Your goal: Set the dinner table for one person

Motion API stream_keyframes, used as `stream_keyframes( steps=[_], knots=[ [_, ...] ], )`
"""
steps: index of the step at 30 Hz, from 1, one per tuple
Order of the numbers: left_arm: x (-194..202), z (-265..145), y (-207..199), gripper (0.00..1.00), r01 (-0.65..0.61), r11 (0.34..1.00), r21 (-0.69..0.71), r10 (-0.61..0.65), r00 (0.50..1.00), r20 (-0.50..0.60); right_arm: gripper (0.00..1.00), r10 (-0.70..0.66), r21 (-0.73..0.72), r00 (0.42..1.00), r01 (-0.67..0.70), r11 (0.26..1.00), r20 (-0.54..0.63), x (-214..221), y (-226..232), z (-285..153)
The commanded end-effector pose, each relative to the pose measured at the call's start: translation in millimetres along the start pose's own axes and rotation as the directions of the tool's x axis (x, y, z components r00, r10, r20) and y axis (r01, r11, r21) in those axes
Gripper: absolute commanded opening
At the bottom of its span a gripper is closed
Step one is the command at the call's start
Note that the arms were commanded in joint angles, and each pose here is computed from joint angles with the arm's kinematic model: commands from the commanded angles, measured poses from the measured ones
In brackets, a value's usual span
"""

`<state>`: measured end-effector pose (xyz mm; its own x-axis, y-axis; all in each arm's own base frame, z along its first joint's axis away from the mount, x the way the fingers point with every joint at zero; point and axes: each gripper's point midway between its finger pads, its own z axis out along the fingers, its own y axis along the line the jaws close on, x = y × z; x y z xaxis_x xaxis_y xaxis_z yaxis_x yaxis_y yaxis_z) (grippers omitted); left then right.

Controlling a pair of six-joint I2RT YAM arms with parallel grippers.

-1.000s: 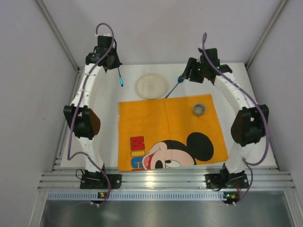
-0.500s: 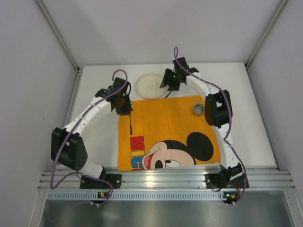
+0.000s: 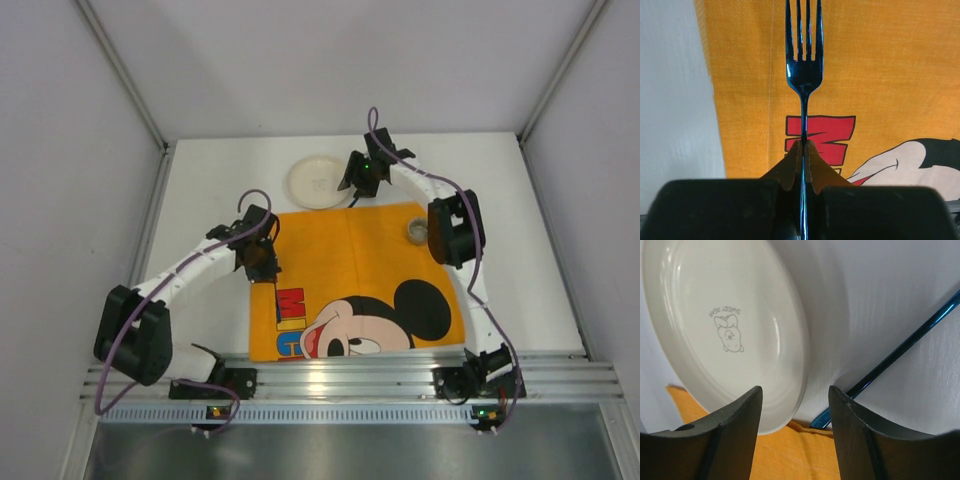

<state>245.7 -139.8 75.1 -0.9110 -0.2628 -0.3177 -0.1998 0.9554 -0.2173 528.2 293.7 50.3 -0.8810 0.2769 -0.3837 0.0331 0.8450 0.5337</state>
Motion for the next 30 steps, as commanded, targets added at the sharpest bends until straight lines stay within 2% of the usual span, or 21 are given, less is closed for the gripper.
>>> stream_keyframes(
  steps=[1,4,9,11,13,14,17,19,20,23,26,30],
  knots=[
    [-4,13,-4,0.00,-0.014,1.000,0.006,0.014,0.999,0.038,0.55,0.034,-0.030,0.996,-0.031,0.999,0.086,-25,14,3],
    [3,22,3,0.00,-0.023,1.000,-0.019,0.023,1.000,0.015,0.53,0.047,-0.026,0.994,-0.045,0.999,0.098,-27,14,8],
    [15,33,7,0.34,-0.033,0.999,-0.029,0.032,0.999,-0.028,0.43,0.069,0.003,0.991,-0.070,0.998,0.115,-27,10,14],
    [15,32,8,0.41,-0.031,0.999,-0.032,0.030,0.999,-0.026,0.35,0.066,0.019,0.990,-0.069,0.997,0.123,-26,8,16],
    [13,29,8,0.53,-0.031,0.999,-0.035,0.030,0.999,-0.020,0.30,0.059,0.033,0.989,-0.064,0.997,0.132,-26,8,18],
    [11,28,7,0.57,-0.031,0.999,-0.035,0.030,0.999,-0.016,0.23,0.054,0.038,0.990,-0.060,0.998,0.134,-25,9,18],
    [5,21,4,0.67,-0.037,0.999,-0.038,0.036,0.999,-0.002,0.11,0.053,0.043,0.989,-0.060,0.997,0.138,-25,9,19],
    [-4,15,1,0.70,-0.037,0.999,-0.036,0.037,0.999,0.022,0.07,0.068,0.036,0.988,-0.074,0.997,0.141,-27,10,19],
    [-5,12,1,0.72,-0.041,0.998,-0.042,0.042,0.999,0.022,0.00,0.079,0.024,0.987,-0.083,0.996,0.138,-30,11,18],
    [-17,1,-4,0.74,-0.048,0.998,-0.044,0.050,0.997,0.052,0.00,0.103,-0.033,0.983,-0.099,0.995,0.154,-44,22,8],
    [-32,-10,-8,0.75,-0.059,0.997,-0.050,0.064,0.994,0.091,0.00,0.096,-0.102,0.971,-0.075,0.992,0.217,-68,43,-18],
    [-51,-22,-13,0.77,-0.079,0.994,-0.070,0.088,0.987,0.134,0.00,0.100,-0.170,0.955,-0.053,0.984,0.281,-92,68,-76]
  ],
)
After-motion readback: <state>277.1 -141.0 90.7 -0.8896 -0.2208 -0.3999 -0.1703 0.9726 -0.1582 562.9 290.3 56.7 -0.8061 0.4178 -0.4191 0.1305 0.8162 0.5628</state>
